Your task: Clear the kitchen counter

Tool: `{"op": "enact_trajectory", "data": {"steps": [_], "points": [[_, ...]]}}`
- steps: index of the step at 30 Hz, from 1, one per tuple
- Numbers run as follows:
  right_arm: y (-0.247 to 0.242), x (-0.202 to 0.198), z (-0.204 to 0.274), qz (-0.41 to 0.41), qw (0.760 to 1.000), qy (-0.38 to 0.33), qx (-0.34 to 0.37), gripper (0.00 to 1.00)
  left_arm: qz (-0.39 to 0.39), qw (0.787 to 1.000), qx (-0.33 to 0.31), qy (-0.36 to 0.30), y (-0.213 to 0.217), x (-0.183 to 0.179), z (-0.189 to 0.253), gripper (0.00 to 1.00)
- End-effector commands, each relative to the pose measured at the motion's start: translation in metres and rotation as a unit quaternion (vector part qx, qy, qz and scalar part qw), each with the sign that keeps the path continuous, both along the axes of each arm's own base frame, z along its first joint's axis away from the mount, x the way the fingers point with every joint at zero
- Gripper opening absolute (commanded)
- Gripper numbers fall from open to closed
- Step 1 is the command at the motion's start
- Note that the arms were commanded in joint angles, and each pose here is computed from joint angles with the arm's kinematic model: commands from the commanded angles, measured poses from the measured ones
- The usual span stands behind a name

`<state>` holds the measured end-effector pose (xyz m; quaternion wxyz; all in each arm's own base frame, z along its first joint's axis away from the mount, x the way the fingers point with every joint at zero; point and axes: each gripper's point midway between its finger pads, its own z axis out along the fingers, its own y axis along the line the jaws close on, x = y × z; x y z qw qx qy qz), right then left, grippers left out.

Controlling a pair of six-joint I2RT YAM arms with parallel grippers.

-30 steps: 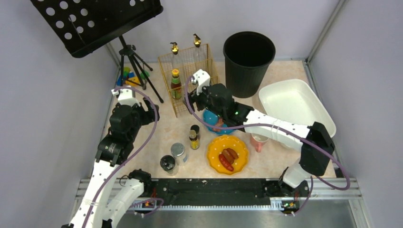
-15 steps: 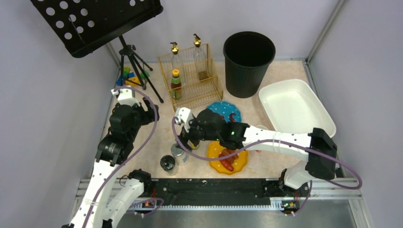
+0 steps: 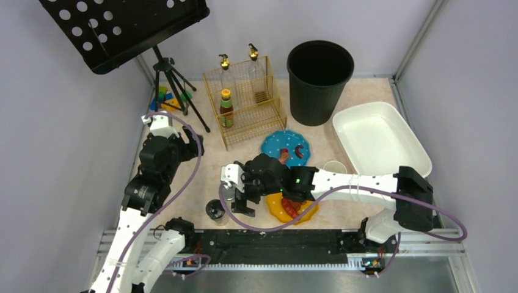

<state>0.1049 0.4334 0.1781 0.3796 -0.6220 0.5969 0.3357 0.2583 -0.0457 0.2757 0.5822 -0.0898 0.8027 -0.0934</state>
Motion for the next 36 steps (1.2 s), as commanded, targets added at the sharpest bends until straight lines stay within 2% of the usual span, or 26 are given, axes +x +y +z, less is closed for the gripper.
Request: {"op": "enact_trajectory", "data": {"steps": [1,14,31,36], "points": [[0.010,0.000,0.028,0.024,0.998,-0.044,0.038,0.99,-0.001,1.000,-0.005,-0.023,0.000,0.002,0.013,0.82],[0.038,0.013,0.018,0.039,0.996,-0.075,0.027,0.99,-0.004,1.000,-0.006,-0.026,-0.001,0.001,0.014,0.82],[0.045,0.024,-0.006,0.049,0.998,-0.032,0.017,0.98,-0.003,1.000,-0.006,-0.024,-0.001,0.001,0.013,0.82],[0.046,0.025,-0.012,0.051,0.998,-0.021,0.012,0.94,-0.004,1.000,-0.006,-0.022,-0.001,0.002,0.013,0.82]]}}
